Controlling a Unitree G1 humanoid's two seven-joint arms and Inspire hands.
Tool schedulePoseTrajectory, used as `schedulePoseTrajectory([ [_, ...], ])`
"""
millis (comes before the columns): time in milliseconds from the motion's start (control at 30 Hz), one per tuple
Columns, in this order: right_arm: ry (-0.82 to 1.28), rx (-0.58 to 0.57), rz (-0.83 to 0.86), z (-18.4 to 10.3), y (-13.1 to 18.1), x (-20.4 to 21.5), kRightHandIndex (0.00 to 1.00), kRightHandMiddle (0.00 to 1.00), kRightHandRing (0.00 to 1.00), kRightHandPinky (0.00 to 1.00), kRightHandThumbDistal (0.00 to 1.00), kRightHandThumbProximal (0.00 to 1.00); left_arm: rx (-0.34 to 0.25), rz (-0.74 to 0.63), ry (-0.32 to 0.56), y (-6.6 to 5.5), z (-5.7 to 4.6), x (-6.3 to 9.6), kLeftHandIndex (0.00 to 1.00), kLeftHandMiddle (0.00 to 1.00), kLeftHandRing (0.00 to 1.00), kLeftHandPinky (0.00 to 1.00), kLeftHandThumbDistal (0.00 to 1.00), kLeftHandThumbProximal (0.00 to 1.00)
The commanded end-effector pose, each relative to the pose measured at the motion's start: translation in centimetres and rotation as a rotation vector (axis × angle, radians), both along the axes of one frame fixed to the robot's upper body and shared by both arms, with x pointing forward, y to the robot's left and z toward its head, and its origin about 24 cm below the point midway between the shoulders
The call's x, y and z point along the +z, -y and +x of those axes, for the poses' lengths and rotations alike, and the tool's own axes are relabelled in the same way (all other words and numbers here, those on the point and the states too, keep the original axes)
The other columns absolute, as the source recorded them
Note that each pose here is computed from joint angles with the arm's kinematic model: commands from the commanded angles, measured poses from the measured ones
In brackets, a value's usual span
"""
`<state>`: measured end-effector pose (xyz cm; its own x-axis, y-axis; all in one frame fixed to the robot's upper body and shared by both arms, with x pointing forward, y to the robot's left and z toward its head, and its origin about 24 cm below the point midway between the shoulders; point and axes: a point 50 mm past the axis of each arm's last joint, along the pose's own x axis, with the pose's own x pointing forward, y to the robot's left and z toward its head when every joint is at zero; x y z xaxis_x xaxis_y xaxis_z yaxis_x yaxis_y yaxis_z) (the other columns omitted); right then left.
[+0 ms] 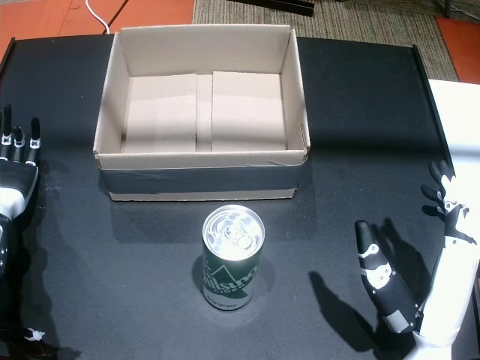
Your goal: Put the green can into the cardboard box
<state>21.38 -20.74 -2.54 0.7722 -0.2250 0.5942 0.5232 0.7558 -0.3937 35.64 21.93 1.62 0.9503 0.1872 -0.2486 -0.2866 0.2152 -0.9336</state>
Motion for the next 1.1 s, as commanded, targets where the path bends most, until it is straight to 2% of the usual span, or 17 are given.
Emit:
schedulePoseTrajectory([
  [0,-0.004,-0.011,0.001,-0.2,0.35,-0.06,0.56,0.71,0.81,0.87,0.89,0.79,-0.001,0.007,-0.014,-0.28,-0.47,-0.59,0.38,0.2,0.47,0.85,0.79,0.95],
  [100,-0.009,-0.001,0.016,-0.23,0.32,-0.05,0.57,0.71,0.82,0.87,0.9,0.78,0.0,0.006,-0.019,-0.34,-0.47,-0.59,0.37,0.19,0.45,0.83,0.76,0.96],
  [300,-0.019,0.001,0.011,-0.23,0.39,-0.08,0.56,0.71,0.81,0.87,0.93,0.77,0.002,0.012,-0.019,-0.26,-0.46,-0.59,0.39,0.21,0.44,0.84,0.77,0.95],
  [433,-0.023,0.021,0.019,-0.24,0.38,-0.03,0.57,0.72,0.82,0.87,0.92,0.76,0.001,0.017,-0.019,-0.26,-0.45,-0.58,0.39,0.21,0.46,0.84,0.77,0.96],
  [467,-0.035,0.034,0.02,-0.23,0.39,-0.05,0.58,0.73,0.83,0.89,0.98,0.76,0.0,0.018,-0.02,-0.26,-0.44,-0.56,0.4,0.21,0.47,0.85,0.78,0.96],
  [533,-0.102,0.106,0.012,-0.16,0.4,-0.21,0.62,0.77,0.88,0.99,1.0,0.8,0.001,0.013,-0.016,-0.25,-0.42,-0.54,0.4,0.21,0.47,0.86,0.76,0.96],
  [633,-0.232,0.228,-0.033,0.08,0.39,-0.58,0.66,0.8,0.92,1.0,1.0,0.81,0.001,0.012,-0.02,-0.28,-0.41,-0.51,0.39,0.19,0.46,0.86,0.75,0.98],
  [700,-0.273,0.279,-0.031,0.17,0.34,-0.6,0.69,0.82,0.91,0.99,1.0,0.74,0.004,0.012,-0.025,-0.3,-0.39,-0.5,0.4,0.19,0.45,0.84,0.75,0.98],
  [733,-0.281,0.291,-0.022,0.22,0.32,-0.56,0.71,0.82,0.9,0.99,1.0,0.73,0.003,0.014,-0.026,-0.29,-0.38,-0.49,0.4,0.19,0.45,0.83,0.77,0.98],
  [867,-0.308,0.293,-0.013,0.42,0.42,-0.59,0.69,0.8,0.9,0.99,1.0,0.79,0.001,0.015,-0.026,-0.26,-0.37,-0.5,0.38,0.18,0.44,0.81,0.78,0.97],
  [1067,-0.353,0.353,0.061,0.36,0.32,-0.65,0.69,0.83,0.93,1.0,1.0,0.77,0.001,0.009,-0.022,-0.18,-0.38,-0.53,0.38,0.19,0.44,0.83,0.74,0.98],
])
